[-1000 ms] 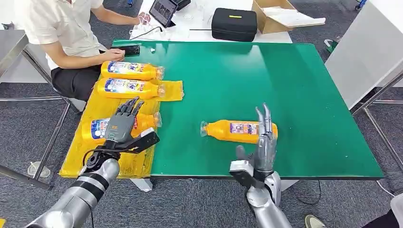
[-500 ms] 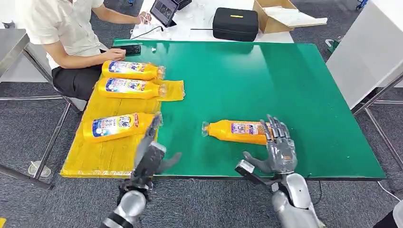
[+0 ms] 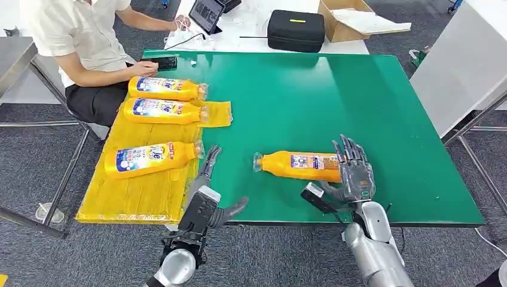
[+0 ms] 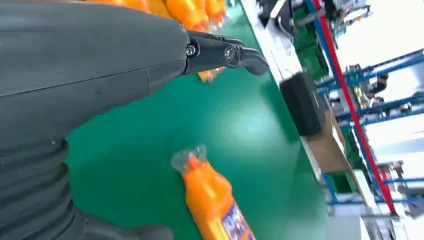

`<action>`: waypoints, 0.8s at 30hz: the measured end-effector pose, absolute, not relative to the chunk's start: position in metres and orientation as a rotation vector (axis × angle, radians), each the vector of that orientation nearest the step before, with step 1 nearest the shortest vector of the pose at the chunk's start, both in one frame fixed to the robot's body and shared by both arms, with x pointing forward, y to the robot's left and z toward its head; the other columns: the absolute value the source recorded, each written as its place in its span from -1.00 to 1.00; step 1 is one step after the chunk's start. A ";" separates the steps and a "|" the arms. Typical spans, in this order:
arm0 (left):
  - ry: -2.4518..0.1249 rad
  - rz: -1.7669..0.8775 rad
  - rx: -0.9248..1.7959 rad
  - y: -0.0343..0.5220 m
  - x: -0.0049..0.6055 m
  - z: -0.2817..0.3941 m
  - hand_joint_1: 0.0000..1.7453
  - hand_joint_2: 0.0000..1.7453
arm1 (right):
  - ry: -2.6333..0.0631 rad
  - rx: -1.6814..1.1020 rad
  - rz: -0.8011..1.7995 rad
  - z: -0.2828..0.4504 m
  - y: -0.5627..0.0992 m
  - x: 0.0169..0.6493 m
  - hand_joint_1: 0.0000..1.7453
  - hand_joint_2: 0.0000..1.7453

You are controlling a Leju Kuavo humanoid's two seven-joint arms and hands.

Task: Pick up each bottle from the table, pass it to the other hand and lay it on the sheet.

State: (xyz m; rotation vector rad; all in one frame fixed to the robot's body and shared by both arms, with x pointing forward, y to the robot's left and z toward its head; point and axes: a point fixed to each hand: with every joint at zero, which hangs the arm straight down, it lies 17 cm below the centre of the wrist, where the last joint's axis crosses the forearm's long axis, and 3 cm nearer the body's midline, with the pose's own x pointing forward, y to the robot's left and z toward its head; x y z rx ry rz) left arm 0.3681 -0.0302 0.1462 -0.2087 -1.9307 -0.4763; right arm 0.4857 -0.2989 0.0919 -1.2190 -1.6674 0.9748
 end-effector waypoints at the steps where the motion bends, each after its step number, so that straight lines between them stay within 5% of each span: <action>1: -1.927 -0.472 -0.223 -0.032 0.368 0.147 -1.00 1.00 | -1.659 -1.214 0.981 0.090 -0.298 0.488 -1.00 1.00; 24: -1.922 -0.450 -0.248 -0.041 0.373 0.150 -1.00 1.00 | -1.362 -1.000 1.045 0.019 -0.301 0.515 -1.00 1.00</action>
